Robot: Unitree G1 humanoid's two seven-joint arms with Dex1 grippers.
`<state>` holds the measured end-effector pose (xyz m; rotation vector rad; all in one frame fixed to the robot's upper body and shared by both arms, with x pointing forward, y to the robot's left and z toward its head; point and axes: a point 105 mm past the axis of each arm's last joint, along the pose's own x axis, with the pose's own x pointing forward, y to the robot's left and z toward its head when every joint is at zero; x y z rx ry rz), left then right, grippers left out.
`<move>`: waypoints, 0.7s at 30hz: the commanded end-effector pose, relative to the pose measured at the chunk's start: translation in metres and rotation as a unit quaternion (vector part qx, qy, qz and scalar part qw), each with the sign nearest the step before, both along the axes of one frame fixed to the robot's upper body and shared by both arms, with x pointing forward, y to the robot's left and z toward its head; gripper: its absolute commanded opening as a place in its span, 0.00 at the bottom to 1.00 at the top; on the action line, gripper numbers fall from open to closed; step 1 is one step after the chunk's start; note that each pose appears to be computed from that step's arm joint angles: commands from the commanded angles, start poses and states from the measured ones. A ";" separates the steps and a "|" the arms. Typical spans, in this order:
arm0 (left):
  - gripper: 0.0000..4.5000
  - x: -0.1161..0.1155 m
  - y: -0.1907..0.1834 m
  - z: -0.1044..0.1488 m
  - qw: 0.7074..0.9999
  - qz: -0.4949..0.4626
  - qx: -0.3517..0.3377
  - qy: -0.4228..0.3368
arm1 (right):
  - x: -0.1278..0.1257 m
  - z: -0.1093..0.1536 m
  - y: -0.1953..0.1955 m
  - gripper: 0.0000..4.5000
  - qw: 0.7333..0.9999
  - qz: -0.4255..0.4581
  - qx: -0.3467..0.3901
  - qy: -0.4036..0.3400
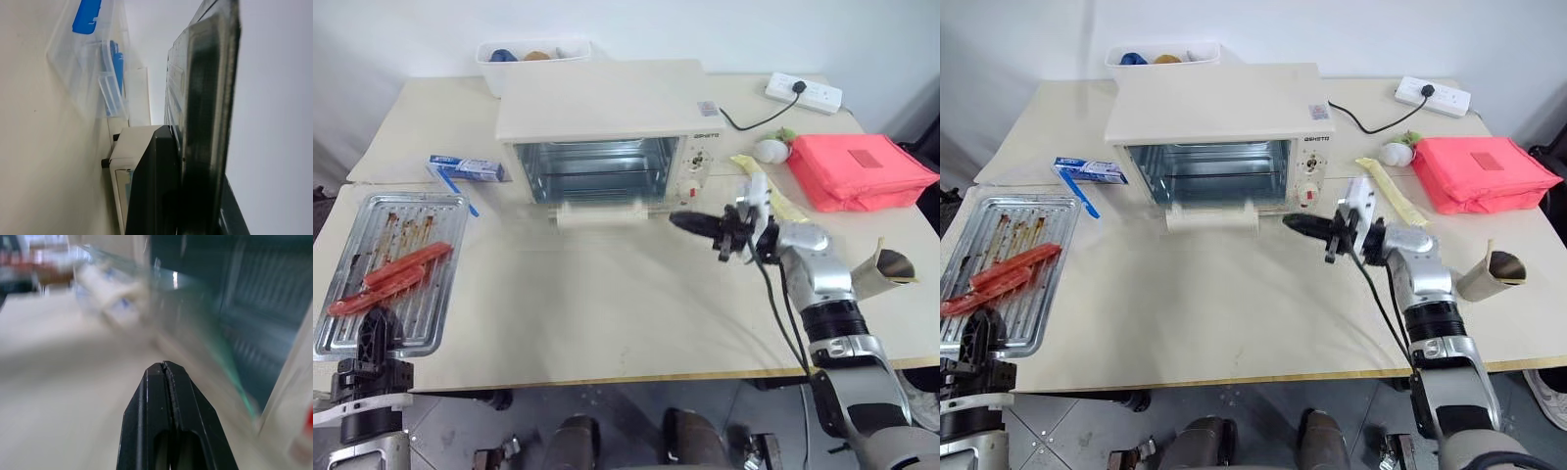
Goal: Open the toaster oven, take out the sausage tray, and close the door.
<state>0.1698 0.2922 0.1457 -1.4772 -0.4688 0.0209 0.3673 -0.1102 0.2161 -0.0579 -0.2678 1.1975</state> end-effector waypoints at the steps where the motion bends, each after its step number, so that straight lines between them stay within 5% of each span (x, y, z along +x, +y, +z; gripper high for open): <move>1: 0.00 -0.001 -0.012 0.015 0.999 -0.024 0.025 -0.016 | 0.001 0.046 -0.002 0.00 0.996 -0.014 0.084 -0.016; 5: 0.00 0.003 -0.030 0.008 0.997 -0.076 0.030 0.003 | -0.007 0.065 -0.003 0.00 0.993 -0.026 0.099 -0.057; 11: 0.00 0.019 -0.048 0.004 0.985 -0.164 0.059 0.016 | -0.047 0.034 -0.028 0.06 0.997 0.012 -0.022 -0.075; 21: 0.00 0.051 -0.098 -0.013 0.902 -0.408 0.131 0.056 | -0.102 -0.004 -0.064 0.79 0.991 -0.027 -0.115 -0.056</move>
